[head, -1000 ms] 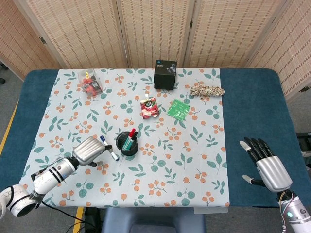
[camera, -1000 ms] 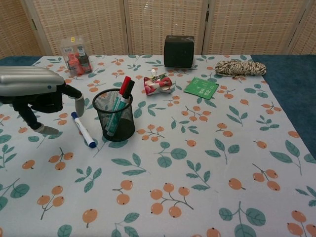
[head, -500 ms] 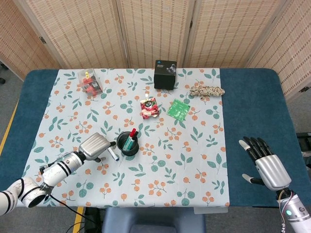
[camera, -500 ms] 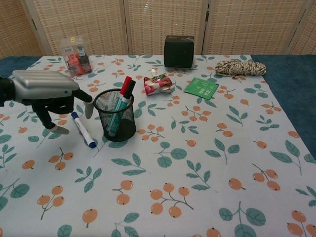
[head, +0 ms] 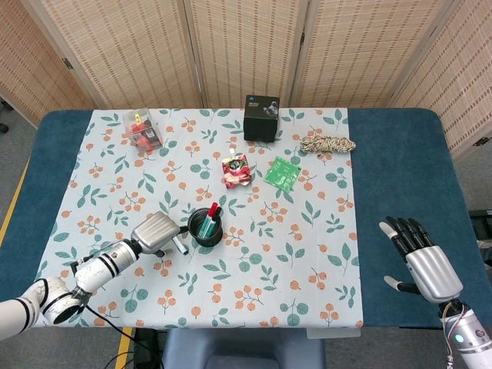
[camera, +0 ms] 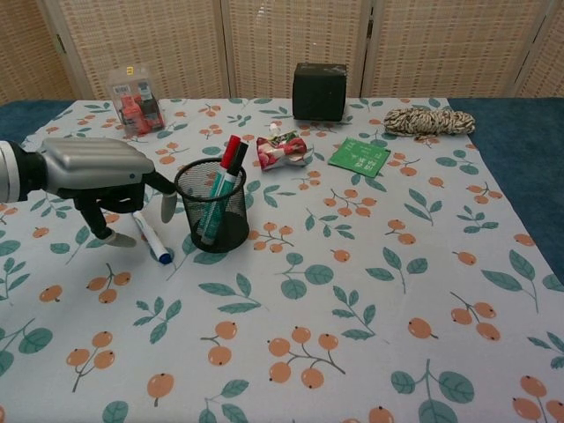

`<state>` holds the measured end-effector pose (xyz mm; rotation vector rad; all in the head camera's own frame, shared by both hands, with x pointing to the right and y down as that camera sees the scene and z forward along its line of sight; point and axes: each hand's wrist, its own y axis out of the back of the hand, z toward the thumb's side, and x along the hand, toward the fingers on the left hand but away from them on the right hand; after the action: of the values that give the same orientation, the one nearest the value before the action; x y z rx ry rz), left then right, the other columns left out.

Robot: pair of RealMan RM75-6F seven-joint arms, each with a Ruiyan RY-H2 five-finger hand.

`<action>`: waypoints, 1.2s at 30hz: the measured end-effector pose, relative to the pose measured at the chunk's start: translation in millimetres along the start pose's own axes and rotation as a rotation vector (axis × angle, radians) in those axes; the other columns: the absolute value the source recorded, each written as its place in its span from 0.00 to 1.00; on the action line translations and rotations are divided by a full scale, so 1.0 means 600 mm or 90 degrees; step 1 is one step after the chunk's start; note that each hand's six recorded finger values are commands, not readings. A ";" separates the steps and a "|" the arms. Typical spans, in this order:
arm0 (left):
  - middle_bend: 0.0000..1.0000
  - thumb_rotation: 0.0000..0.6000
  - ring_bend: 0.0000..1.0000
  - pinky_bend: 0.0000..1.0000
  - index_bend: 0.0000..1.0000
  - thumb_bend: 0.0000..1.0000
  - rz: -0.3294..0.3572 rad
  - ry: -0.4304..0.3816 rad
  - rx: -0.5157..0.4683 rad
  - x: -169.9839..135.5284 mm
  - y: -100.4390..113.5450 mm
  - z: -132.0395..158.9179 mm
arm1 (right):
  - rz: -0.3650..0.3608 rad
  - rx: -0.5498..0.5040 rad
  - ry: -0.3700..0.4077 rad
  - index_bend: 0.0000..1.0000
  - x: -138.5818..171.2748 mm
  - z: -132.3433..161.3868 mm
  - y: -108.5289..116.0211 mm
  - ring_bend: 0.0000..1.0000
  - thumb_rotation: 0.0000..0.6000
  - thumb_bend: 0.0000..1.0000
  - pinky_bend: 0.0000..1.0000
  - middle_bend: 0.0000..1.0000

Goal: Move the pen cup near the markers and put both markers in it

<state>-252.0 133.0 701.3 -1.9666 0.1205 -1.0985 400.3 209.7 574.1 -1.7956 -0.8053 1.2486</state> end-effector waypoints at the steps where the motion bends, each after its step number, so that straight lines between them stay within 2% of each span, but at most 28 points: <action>1: 0.96 1.00 0.90 0.90 0.44 0.29 -0.001 0.000 -0.001 0.001 -0.002 -0.001 | 0.000 0.000 0.000 0.00 0.000 0.000 0.000 0.00 1.00 0.07 0.00 0.00; 25: 0.97 1.00 0.90 0.90 0.47 0.30 -0.004 -0.019 0.006 0.025 -0.028 0.003 | -0.007 -0.004 0.002 0.00 0.004 0.000 0.006 0.00 1.00 0.07 0.00 0.00; 36: 0.97 1.00 0.90 0.90 0.51 0.31 -0.013 -0.025 0.014 0.030 -0.039 0.006 | -0.011 -0.006 0.003 0.00 0.005 0.001 0.008 0.00 1.00 0.07 0.00 0.00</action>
<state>-245.4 142.0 728.7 -1.9733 0.0679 -1.0685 401.0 210.3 568.5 -1.7946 -0.8227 1.2316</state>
